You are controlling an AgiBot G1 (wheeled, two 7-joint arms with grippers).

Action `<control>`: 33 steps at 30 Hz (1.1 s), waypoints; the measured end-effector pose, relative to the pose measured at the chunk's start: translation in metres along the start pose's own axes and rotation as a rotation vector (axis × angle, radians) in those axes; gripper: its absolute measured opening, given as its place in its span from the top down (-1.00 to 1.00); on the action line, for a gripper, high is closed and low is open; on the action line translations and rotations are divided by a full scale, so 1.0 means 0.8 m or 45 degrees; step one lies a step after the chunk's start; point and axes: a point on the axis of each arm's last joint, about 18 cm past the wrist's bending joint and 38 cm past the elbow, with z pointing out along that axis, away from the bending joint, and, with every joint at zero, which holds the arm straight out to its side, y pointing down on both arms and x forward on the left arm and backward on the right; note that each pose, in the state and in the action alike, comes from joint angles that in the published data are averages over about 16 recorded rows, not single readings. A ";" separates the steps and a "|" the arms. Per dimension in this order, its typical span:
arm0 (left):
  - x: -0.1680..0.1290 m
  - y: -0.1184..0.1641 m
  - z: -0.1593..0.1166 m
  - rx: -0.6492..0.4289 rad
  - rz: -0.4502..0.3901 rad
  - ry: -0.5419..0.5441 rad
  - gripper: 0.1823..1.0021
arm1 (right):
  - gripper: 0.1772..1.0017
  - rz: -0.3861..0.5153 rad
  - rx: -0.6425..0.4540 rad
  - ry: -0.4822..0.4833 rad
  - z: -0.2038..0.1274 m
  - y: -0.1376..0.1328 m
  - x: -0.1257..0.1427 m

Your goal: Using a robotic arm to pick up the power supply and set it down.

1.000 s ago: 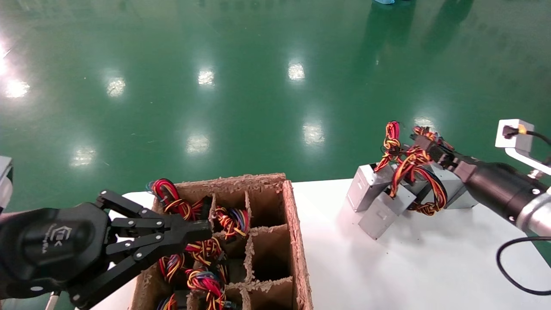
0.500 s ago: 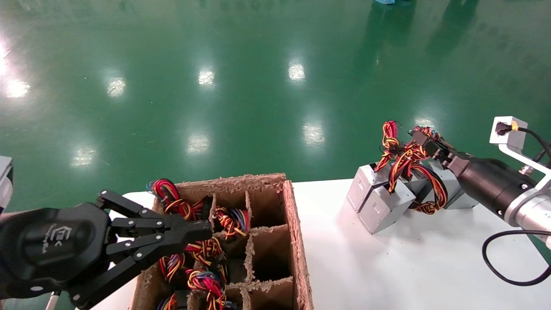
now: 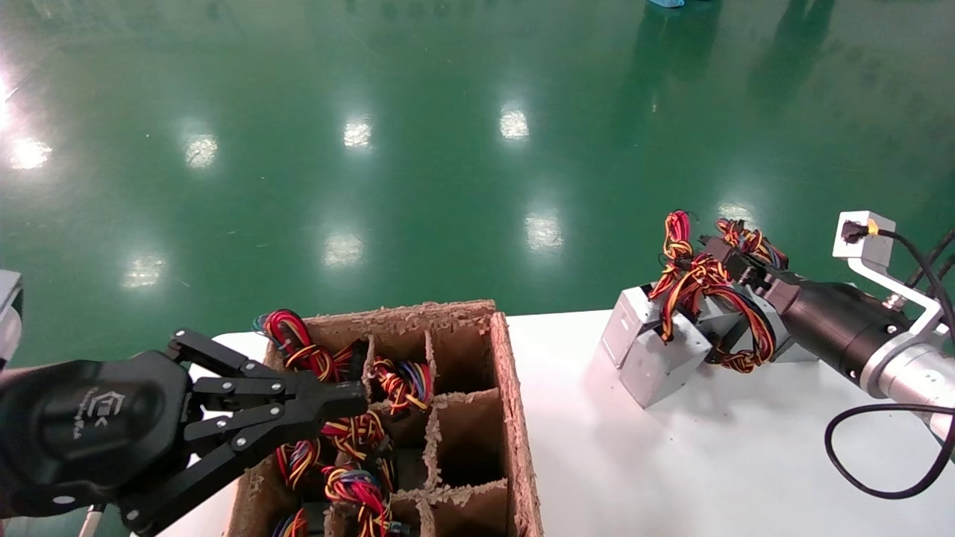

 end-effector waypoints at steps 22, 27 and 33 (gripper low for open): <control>0.000 0.000 0.000 0.000 0.000 0.000 0.98 | 0.31 -0.051 0.052 0.011 -0.007 -0.020 -0.004; 0.000 0.000 0.000 0.000 0.000 0.000 0.98 | 0.02 -0.078 0.075 -0.001 -0.007 -0.027 -0.009; 0.000 0.000 0.000 0.000 0.000 0.000 0.98 | -0.31 -0.119 0.112 -0.021 -0.009 -0.039 -0.017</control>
